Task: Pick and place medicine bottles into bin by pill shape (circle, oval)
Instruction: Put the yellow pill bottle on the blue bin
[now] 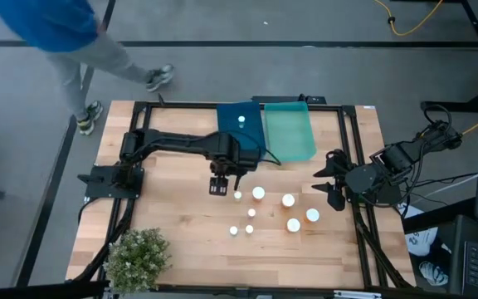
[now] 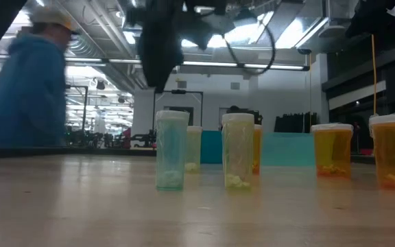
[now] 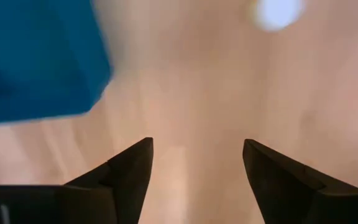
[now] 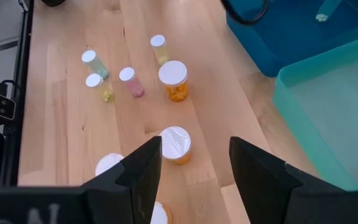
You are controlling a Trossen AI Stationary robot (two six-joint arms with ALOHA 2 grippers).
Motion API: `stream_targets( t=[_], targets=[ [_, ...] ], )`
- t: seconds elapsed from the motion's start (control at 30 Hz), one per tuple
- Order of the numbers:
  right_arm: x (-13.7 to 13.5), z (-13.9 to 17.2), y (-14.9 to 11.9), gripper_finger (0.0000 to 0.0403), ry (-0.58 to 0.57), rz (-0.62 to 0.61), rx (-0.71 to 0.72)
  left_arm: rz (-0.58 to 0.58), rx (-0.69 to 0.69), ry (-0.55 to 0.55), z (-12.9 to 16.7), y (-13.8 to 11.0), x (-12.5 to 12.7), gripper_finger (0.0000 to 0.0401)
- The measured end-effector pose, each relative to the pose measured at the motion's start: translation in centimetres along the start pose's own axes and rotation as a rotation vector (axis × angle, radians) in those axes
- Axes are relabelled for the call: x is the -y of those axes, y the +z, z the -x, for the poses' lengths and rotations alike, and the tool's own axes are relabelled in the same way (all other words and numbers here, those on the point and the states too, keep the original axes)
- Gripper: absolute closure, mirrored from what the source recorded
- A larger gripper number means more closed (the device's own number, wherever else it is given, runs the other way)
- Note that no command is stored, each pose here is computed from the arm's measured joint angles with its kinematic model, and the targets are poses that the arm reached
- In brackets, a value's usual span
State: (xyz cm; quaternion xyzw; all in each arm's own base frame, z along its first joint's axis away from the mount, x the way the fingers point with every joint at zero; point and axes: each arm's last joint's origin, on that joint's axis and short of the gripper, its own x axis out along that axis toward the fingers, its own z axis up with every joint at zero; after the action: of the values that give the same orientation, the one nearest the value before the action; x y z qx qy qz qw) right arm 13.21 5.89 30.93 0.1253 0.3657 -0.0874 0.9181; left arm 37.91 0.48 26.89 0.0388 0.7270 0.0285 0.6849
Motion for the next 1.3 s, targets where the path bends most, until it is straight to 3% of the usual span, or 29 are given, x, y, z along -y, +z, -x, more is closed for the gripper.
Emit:
stream_targets(
  t=[0.1,0.23,0.7,1.03,1.3],
  targets=[
    [0.0,0.0,0.0,0.0212,-0.001,0.001,-0.002,0.001,-0.069,0.01,-1.6,-0.5,0.1,0.0164],
    [0.0,0.0,0.0,0.0212,-0.002,0.001,-0.002,-0.08,-0.09,-0.035,-3.5,-0.6,0.8,0.0165],
    [0.0,0.0,0.0,0.0212,-0.002,0.001,-0.002,-0.231,0.18,-0.077,-6.4,1.5,4.3,0.0165],
    [0.0,0.0,0.0,0.0212,-0.002,0.001,-0.002,-0.233,0.336,-0.07,-6.5,2.9,4.9,0.0165],
    [0.0,0.0,0.0,0.0212,-0.002,0.001,-0.002,-0.235,0.366,-0.093,-6.6,3.3,5.0,0.0165]
  ],
)
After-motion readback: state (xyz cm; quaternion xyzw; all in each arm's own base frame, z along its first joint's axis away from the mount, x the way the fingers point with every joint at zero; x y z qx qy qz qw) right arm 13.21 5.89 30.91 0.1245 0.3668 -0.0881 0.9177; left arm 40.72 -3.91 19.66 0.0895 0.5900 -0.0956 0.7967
